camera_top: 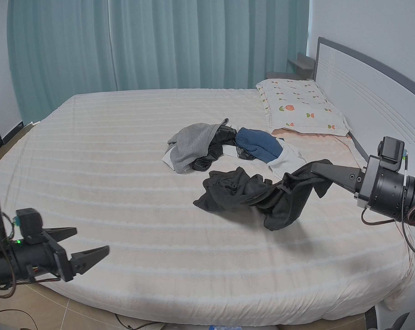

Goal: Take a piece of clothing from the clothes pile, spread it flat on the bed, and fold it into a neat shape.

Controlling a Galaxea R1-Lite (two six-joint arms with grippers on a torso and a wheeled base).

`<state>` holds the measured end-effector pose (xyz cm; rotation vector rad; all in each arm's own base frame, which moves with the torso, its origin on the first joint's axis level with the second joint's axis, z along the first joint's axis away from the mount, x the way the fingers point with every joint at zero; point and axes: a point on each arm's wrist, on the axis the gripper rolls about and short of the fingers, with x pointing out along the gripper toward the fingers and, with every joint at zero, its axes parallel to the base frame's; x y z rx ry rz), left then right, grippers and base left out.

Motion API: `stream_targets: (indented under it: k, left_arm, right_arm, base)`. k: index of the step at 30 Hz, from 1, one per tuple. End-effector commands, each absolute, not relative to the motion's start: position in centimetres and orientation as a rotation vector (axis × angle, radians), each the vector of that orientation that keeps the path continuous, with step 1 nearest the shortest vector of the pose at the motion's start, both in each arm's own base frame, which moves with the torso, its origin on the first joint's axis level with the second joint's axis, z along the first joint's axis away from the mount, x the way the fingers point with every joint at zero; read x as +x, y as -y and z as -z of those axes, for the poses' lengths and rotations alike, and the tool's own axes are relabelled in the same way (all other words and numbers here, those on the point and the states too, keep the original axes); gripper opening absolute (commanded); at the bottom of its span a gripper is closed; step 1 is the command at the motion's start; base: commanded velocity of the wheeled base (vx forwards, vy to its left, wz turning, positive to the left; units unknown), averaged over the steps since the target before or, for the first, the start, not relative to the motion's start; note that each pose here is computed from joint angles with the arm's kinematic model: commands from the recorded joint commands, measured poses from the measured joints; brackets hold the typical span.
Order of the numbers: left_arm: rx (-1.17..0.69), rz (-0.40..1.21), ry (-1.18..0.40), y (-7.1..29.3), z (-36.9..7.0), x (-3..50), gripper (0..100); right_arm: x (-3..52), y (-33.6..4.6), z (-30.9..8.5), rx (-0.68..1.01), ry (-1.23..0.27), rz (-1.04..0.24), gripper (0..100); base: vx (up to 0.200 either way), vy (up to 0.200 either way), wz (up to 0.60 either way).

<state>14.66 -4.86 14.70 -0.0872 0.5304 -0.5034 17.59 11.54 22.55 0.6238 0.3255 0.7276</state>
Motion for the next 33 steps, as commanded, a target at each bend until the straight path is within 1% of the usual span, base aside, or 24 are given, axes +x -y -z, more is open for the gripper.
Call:
stream_targets:
  k: [1, 2, 4, 8, 16, 23, 25, 33]
  left_arm:
    - [-0.097, 0.616, -0.749, 10.5, -9.8, 21.1, 100]
    - [-0.097, 0.616, -0.749, 10.5, -9.8, 21.1, 100]
    - [-0.098, 0.614, -0.728, 11.7, -8.7, 22.6, 100]
    - [-0.053, 0.531, -0.707, 13.7, -6.7, 24.8, 100]
    - [-0.044, 0.548, -0.704, 17.0, -5.0, 27.6, 100]
    - [-0.048, 0.500, -0.706, 18.6, -3.1, 30.2, 100]
    - [-0.041, 0.481, -0.688, 19.4, -2.4, 31.4, 100]
    - [-0.052, 0.497, -0.631, 21.9, -0.5, 34.3, 100]
  right_arm:
    - [16.6, -12.5, -23.9, 0.611, -0.281, -0.791, 0]
    - [16.6, -12.5, -23.9, 0.611, -0.281, -0.791, 0]
    - [16.5, -12.6, -24.4, 0.602, -0.254, -0.796, 0]
    - [15.9, -13.1, -24.3, 0.594, -0.269, -0.835, 0]
    - [16.1, -13.4, -24.9, 0.598, -0.252, -0.849, 0]
    - [16.3, -13.4, -24.8, 0.600, -0.256, -0.848, 0]
    - [16.4, -13.4, -24.9, 0.601, -0.254, -0.846, 0]
    - [16.4, -13.3, -25.2, 0.605, -0.242, -0.843, 0]
  base:
    - [0.000, 0.000, 0.00]
    - [0.000, 0.000, 0.00]
    - [0.000, 0.000, 0.00]
    - [0.000, 0.000, 0.00]
    - [0.000, 0.000, 0.00]
    - [0.000, 0.000, 0.00]
    - [0.000, 0.000, 0.00]
    - [0.000, 0.000, 0.00]
